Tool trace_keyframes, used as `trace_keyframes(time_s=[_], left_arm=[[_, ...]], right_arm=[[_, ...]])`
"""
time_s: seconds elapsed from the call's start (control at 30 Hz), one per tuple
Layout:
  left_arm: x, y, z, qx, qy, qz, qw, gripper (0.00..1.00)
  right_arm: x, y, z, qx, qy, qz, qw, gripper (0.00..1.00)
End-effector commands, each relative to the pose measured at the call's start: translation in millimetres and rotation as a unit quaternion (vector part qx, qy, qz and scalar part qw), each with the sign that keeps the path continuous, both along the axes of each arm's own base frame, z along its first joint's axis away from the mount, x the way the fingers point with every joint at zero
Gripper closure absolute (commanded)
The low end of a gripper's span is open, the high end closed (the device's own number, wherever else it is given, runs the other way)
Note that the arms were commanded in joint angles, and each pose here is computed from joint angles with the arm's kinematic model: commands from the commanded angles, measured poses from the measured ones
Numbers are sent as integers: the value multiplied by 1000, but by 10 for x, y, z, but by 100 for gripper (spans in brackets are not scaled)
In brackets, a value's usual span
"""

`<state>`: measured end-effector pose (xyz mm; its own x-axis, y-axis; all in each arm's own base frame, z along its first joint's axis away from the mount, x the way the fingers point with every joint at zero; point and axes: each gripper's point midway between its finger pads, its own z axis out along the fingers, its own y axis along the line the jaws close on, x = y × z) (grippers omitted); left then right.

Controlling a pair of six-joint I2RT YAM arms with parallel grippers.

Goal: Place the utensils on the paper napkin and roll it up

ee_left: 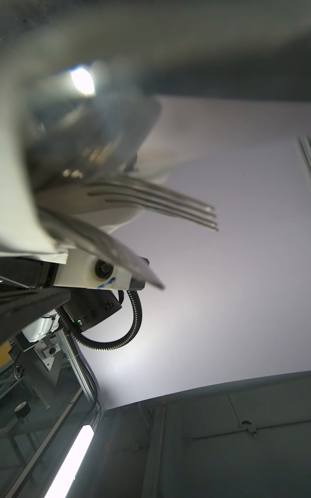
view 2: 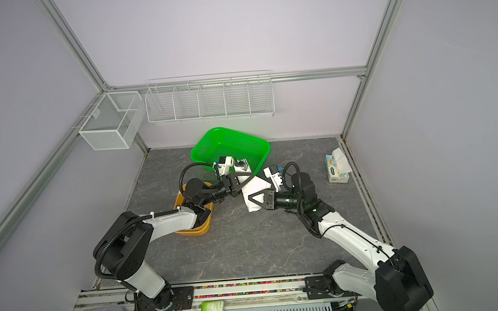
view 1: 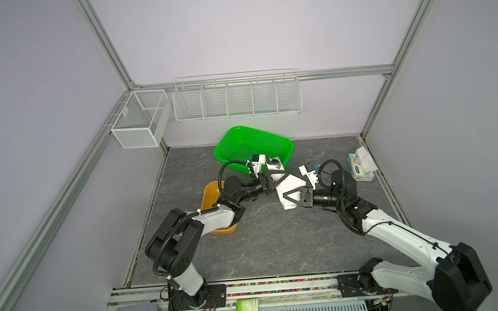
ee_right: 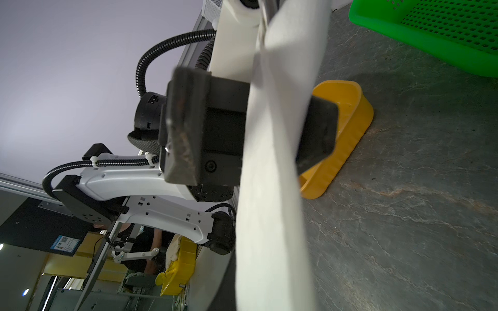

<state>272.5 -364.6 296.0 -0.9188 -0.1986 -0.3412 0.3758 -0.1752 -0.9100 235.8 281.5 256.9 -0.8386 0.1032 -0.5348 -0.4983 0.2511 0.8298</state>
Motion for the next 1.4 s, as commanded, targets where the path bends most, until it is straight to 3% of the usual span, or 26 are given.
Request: trace_keyframes(time_s=[0.0, 0.2, 0.5, 1.03, 1.2, 1.37], left_arm=[[-126, 15, 153, -19, -26, -20, 999, 58], [-159, -69, 122, -16, -28, -32, 999, 60], [-125, -72, 98, -9, -32, -19, 999, 84], [-152, -29, 286, -16, -65, -8, 998, 100], [-171, -5, 373, -19, -79, -7, 997, 100], [-161, 47, 445, -11, -91, 6, 996, 100]], right_arm=[[-6, -9, 150, 17, -24, 0, 1000, 88], [-8, -3, 184, 22, -26, 1, 999, 87], [-25, 3, 174, 23, -23, 6, 999, 86], [-59, -36, 165, 11, -27, 3, 1000, 76], [-76, -64, 205, 6, -35, -2, 999, 68], [-78, -156, 251, -7, -49, -26, 998, 42]])
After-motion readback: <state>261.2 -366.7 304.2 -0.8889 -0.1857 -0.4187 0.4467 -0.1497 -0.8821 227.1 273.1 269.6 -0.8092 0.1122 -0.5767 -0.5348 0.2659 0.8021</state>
